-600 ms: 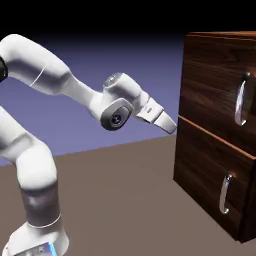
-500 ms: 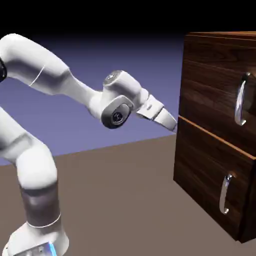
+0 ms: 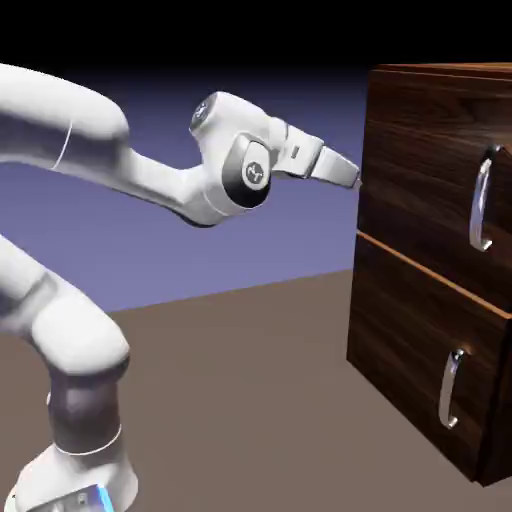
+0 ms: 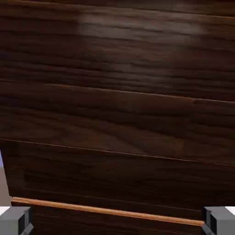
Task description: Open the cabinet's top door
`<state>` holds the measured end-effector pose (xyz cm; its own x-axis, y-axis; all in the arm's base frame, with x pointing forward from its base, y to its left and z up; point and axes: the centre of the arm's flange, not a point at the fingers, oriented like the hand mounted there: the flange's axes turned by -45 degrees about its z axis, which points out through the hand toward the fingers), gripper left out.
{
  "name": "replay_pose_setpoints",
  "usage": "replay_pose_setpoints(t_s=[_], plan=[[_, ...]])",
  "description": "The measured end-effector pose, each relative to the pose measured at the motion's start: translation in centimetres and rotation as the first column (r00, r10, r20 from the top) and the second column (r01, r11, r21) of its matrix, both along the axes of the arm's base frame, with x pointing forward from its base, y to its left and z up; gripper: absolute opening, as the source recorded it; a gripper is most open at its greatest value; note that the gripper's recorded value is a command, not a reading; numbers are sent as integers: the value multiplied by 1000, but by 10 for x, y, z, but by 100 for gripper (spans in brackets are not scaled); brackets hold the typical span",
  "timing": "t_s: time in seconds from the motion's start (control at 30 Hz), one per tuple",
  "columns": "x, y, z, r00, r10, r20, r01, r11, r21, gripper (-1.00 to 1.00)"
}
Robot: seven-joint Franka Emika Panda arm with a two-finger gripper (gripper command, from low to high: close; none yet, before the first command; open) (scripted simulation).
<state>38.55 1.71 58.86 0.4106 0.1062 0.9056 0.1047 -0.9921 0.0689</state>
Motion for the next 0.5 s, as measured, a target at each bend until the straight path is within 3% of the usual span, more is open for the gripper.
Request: replay_pose_setpoints(t_s=[0.5], plan=[[-9,-41,47,975,6,224,-13,999,30,0]])
